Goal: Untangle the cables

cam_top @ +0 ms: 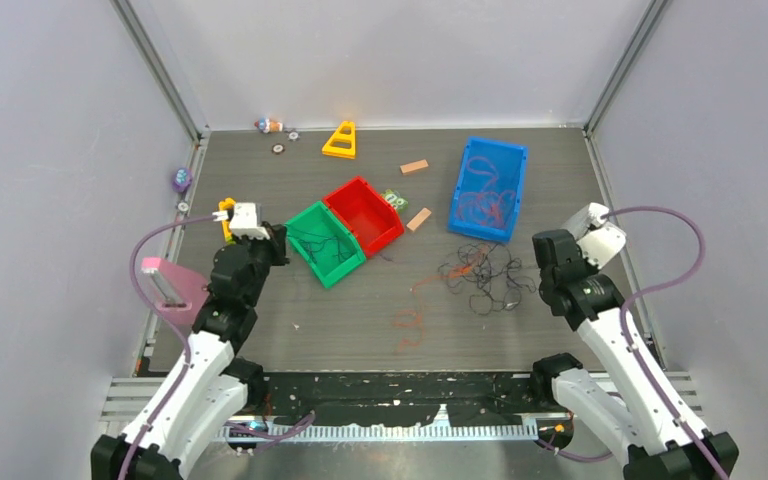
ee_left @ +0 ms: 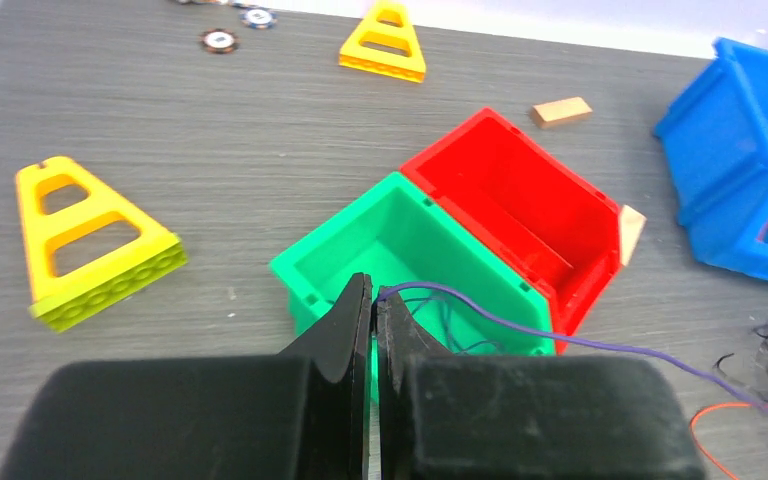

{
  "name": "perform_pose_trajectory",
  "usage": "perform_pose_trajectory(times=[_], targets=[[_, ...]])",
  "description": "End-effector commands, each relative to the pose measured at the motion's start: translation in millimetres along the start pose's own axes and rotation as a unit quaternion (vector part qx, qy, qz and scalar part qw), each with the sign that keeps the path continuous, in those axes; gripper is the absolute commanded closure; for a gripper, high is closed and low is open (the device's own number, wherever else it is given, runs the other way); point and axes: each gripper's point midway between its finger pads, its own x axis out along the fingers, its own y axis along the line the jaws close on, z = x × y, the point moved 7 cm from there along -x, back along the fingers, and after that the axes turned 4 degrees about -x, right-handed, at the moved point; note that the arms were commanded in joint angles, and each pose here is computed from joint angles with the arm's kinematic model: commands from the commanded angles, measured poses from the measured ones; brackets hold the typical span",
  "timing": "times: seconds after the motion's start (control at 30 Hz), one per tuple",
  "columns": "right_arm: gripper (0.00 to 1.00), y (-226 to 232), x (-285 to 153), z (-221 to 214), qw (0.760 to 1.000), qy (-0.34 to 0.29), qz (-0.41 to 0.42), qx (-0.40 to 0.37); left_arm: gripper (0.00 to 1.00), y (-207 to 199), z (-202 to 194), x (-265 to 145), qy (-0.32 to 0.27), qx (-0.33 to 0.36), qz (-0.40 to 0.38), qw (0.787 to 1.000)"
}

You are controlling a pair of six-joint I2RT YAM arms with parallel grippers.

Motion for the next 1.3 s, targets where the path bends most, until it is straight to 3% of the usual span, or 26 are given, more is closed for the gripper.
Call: perform_pose_trajectory(times=[0.0, 0.17, 0.23, 0.3, 0.37, 0.4, 0.47, 0.6, 0.73, 0.97, 1.27], targets=[[0.95, -31.5, -5.2, 13.2, 0.991, -0.077, -0.086, 0.073, 1.0, 19.3, 4.1, -14.2, -0.017, 0.002, 0.058, 0.998], [0.95, -44.1, -15.7, 24.1, 0.985, -0.112, -0.096, 0.091, 1.0, 21.9, 14.6, -31.6, -0.059, -0.011, 0.067, 0.996], [0.94, -32.5, -14.0, 23.2, 0.993, -0.098, -0.047, 0.055, 1.0, 18.4, 20.1, -34.8, -0.066, -0.008, 0.054, 0.996], [0.84, -16.8, -12.1, 17.1, 0.997, -0.072, 0.021, 0.01, 1.0, 9.7, 27.0, -36.7, -0.072, -0.004, 0.019, 0.997], [0.51, 4.1, -13.6, 11.1, 0.991, -0.044, 0.117, -0.043, 1.0, -3.1, 37.2, -37.8, -0.083, 0.001, -0.032, 0.996], [0.28, 21.0, -18.3, 8.8, 0.977, -0.032, 0.197, -0.075, 1.0, -10.6, 41.7, -38.2, -0.083, 0.006, -0.062, 0.995], [0.11, 38.7, -25.6, 0.8, 0.95, -0.011, 0.291, -0.108, 1.0, -26.1, 51.0, -39.6, -0.068, 0.012, -0.119, 0.99], [0.08, 74.1, -45.6, -8.2, 0.871, 0.004, 0.467, -0.15, 1.0, -39.9, 70.2, -39.8, -0.047, 0.018, -0.154, 0.987], [0.11, 103.3, -64.0, -13.4, 0.822, 0.01, 0.534, -0.199, 1.0, -50.2, 87.2, -42.5, -0.046, 0.025, -0.183, 0.982], [0.11, 138.3, -84.9, -7.0, 0.797, -0.019, 0.569, -0.203, 1.0, -56.2, 107.0, -37.1, -0.012, 0.043, -0.181, 0.982], [0.11, 146.8, -82.0, -0.9, 0.801, -0.025, 0.56, -0.211, 1.0, -39.9, 120.5, -33.2, 0.023, 0.088, -0.096, 0.991]])
